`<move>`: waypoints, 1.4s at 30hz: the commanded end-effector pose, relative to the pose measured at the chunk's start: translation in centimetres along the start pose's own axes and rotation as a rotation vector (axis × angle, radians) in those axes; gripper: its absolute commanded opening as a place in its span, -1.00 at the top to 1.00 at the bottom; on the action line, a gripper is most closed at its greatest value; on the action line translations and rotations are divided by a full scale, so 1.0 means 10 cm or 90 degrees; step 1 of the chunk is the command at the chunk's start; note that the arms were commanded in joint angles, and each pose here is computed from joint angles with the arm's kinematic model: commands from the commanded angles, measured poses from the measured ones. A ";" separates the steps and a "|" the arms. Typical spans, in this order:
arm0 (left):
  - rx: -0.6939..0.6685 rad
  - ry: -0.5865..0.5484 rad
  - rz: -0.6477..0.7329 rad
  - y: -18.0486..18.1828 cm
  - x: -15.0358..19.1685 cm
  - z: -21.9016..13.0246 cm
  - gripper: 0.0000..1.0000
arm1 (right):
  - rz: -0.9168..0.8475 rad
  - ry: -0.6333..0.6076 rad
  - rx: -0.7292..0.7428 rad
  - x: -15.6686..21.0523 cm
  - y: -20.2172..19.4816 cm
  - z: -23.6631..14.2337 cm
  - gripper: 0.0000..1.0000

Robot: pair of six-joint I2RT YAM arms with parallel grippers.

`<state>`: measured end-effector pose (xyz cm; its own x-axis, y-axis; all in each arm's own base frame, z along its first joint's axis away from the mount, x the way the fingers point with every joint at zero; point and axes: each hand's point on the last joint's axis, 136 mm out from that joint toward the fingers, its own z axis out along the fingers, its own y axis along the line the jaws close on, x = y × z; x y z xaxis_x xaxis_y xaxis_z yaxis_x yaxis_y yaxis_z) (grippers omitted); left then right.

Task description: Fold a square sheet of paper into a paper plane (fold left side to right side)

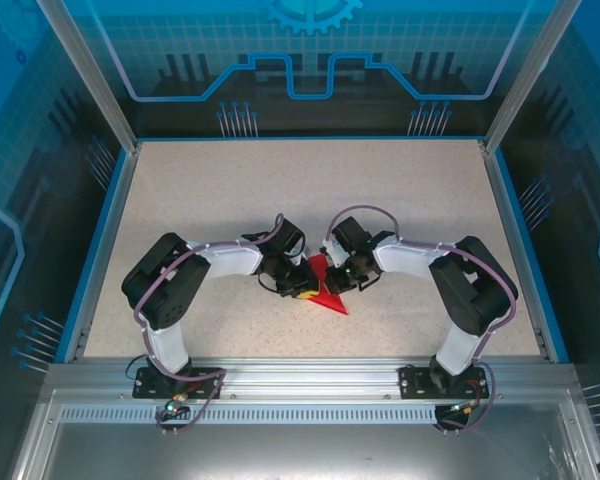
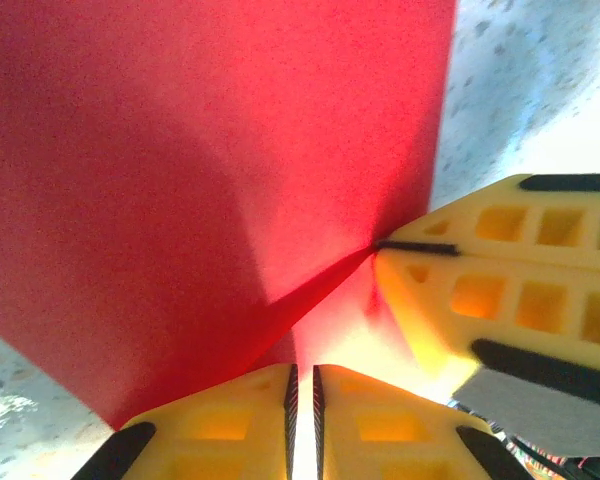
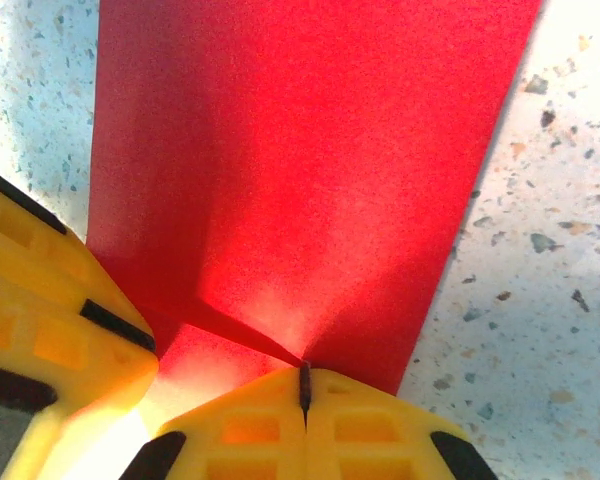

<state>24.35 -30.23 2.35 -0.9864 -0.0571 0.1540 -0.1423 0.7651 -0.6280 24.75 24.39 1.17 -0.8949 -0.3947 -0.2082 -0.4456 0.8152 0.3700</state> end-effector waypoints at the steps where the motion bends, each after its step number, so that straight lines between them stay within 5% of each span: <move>1: -0.031 0.016 -0.024 0.18 0.11 0.07 0.70 | 0.019 0.051 0.021 0.18 -0.13 0.11 1.00; 15: -0.083 0.021 -0.049 0.45 0.15 0.16 0.72 | 0.026 0.005 -0.022 -0.06 0.04 -0.07 0.95; 23: -0.101 0.023 -0.059 0.54 0.16 0.20 0.74 | 0.031 -0.021 -0.028 -0.04 0.11 -0.50 0.46; 32: -0.104 0.023 -0.056 0.54 0.15 0.19 0.75 | 0.067 0.055 -0.193 0.42 0.55 -0.48 0.57; 42: -0.106 0.020 -0.056 0.54 0.14 0.19 0.76 | 0.126 0.142 -0.118 0.62 0.30 -0.11 0.62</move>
<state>23.68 -29.64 1.16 -0.9838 -0.0637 0.1675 -0.1532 0.7841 -0.6014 18.81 24.57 3.11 -0.9367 -0.3501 0.0044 -0.2841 0.7672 0.5751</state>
